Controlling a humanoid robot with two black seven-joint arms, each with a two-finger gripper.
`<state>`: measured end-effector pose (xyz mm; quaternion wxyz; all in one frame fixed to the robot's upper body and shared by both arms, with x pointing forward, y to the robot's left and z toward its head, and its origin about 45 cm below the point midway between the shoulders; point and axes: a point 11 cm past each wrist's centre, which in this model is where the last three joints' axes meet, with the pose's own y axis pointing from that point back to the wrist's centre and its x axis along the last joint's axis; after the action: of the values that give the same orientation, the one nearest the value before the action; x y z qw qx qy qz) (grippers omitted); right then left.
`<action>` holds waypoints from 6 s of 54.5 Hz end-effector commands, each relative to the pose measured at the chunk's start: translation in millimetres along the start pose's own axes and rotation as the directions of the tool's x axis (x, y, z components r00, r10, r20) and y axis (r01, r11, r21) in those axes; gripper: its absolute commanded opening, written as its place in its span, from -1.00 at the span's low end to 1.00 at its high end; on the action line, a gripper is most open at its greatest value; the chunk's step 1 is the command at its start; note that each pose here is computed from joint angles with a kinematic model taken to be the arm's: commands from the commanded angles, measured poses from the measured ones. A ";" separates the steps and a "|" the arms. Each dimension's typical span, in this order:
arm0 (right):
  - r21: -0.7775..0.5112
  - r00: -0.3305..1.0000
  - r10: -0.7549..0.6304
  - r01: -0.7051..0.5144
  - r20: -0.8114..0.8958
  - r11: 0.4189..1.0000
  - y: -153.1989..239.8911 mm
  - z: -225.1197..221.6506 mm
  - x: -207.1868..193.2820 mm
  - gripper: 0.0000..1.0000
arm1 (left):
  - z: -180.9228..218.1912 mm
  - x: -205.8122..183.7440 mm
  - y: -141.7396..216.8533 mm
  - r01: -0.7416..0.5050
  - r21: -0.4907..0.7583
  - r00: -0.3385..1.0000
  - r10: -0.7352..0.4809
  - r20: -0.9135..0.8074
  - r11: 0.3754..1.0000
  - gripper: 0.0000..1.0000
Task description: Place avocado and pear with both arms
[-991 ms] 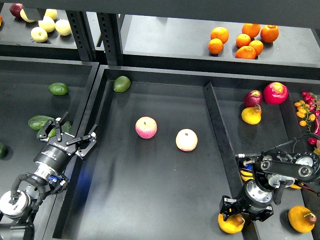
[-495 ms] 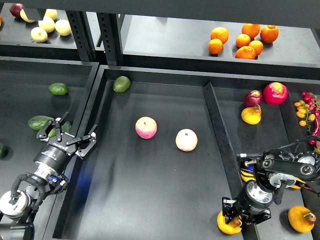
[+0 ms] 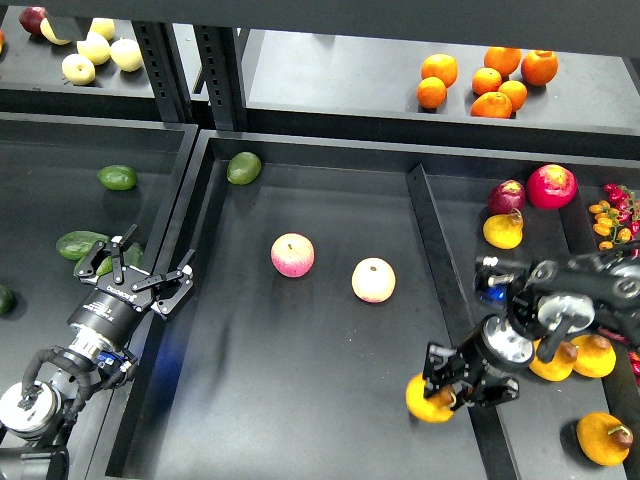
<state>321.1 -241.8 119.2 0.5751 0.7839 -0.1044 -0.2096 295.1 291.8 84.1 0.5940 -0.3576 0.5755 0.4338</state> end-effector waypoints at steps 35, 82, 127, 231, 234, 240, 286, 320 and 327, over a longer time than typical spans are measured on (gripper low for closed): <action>-0.051 0.939 0.117 -0.106 0.325 0.993 53.8 133.8 30.1 -0.48 | -3.5 1.4 -0.5 -0.005 0.012 1.000 0.005 -0.001 1.000 0.99; -0.142 0.927 0.087 -0.037 0.366 0.989 2.5 183.3 8.8 -0.41 | -4.0 2.9 -0.1 -0.009 0.012 1.000 0.009 -0.002 1.000 0.99; -0.153 0.929 0.089 -0.035 0.358 0.988 -17.6 184.2 7.8 0.34 | -3.6 1.0 -0.7 -0.003 0.012 1.000 0.003 0.000 1.000 0.99; 0.894 0.516 -0.734 -0.320 0.442 0.314 14.3 12.0 6.9 0.98 | -52.9 19.0 -1.5 -0.060 0.169 0.998 0.061 -0.002 0.984 0.99; 0.903 0.495 -0.763 -0.329 0.415 0.278 9.9 5.7 2.6 0.98 | -53.8 18.7 -1.8 -0.059 0.172 0.998 0.060 -0.001 0.983 0.99; 0.915 0.452 -0.820 -0.349 0.351 0.200 1.8 -9.4 -6.6 0.98 | -55.5 19.0 -2.3 -0.060 0.178 0.998 0.062 -0.001 0.982 0.99; 0.855 0.258 -0.951 -0.519 0.168 0.010 -23.7 -0.7 -42.1 1.00 | -72.2 29.8 2.0 -0.094 0.230 0.995 0.097 -0.001 0.969 0.99; 0.879 0.250 -0.957 -0.477 0.148 0.011 -26.6 -11.9 -56.0 1.00 | -71.2 15.9 -19.2 -0.062 0.254 0.998 0.058 0.024 0.965 0.99; 0.888 0.287 -0.950 -0.460 0.124 -0.024 -10.0 -24.7 -46.6 1.00 | -66.0 -2.4 -36.0 -0.015 0.255 0.999 0.005 0.040 0.967 0.99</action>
<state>276.9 -200.0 111.4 -0.3660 0.6414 -0.2886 -0.6094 288.7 219.9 63.6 0.6292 -0.2584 0.6298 0.3751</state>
